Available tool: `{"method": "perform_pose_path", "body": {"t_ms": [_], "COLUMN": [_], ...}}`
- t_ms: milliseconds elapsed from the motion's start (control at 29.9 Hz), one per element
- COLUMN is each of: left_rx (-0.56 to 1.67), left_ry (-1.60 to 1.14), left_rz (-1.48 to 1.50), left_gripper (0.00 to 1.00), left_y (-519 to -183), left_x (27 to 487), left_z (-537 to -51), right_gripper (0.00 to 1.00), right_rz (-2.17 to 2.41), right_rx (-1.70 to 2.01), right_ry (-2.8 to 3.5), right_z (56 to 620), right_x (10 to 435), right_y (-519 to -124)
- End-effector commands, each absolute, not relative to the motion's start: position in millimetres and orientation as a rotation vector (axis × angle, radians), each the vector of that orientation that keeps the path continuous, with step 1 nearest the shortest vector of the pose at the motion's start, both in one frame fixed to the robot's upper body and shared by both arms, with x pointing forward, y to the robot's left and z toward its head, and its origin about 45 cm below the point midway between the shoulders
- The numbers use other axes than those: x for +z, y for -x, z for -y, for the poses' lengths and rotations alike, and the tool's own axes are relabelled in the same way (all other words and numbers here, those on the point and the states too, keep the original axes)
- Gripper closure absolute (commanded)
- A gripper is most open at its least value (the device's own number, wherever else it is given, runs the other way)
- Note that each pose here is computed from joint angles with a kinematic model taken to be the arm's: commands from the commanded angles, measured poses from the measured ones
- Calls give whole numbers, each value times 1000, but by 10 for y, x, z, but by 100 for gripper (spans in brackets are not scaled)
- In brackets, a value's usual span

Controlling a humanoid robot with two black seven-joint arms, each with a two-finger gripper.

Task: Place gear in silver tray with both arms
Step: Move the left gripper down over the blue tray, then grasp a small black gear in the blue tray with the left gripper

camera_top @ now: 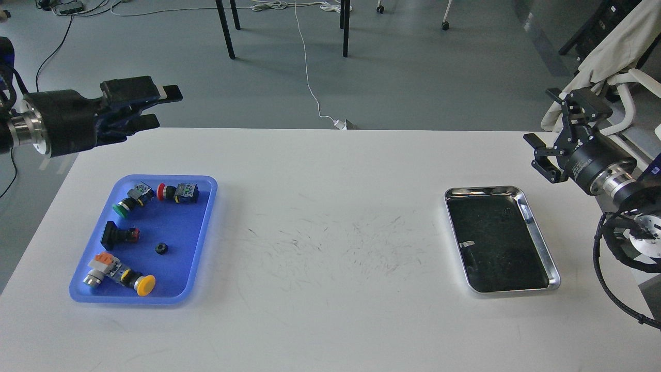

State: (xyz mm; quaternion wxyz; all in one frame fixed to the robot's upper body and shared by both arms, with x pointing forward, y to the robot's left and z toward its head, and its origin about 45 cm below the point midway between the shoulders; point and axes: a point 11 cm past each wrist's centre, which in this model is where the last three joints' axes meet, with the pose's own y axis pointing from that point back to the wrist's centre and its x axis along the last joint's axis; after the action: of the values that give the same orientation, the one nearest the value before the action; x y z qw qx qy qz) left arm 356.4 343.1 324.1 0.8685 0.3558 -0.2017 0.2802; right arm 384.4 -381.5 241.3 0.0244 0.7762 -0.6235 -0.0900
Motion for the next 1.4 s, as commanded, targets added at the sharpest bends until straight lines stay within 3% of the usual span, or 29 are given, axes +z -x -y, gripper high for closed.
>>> {"method": "perform_pose_path", "body": {"t_ms": [0, 368, 568, 1370], "left_rx": [522, 451, 489, 294], "left_ry": [-834, -769, -698, -949], "left_rz": [454, 370, 429, 735], "left_gripper": [2, 1, 1, 3], "left_y": [-3498, -3222, -3240, -3024], "left_x": [2927, 2651, 2801, 2121], "left_z": [-3412, -3371, -3459, -3781], "right_gripper": [3, 3, 3, 3], "right_rz": [1960, 2009, 2013, 2020], "right_rx": [-325, -309, -309, -301], "right_ry": [-2400, -2419, -2422, -2433], "right_z": [3842, 3866, 3861, 3859], "right_x": [2393, 2515, 2522, 2572], "right_y": [-3830, -3883, -3886, -3893]}}
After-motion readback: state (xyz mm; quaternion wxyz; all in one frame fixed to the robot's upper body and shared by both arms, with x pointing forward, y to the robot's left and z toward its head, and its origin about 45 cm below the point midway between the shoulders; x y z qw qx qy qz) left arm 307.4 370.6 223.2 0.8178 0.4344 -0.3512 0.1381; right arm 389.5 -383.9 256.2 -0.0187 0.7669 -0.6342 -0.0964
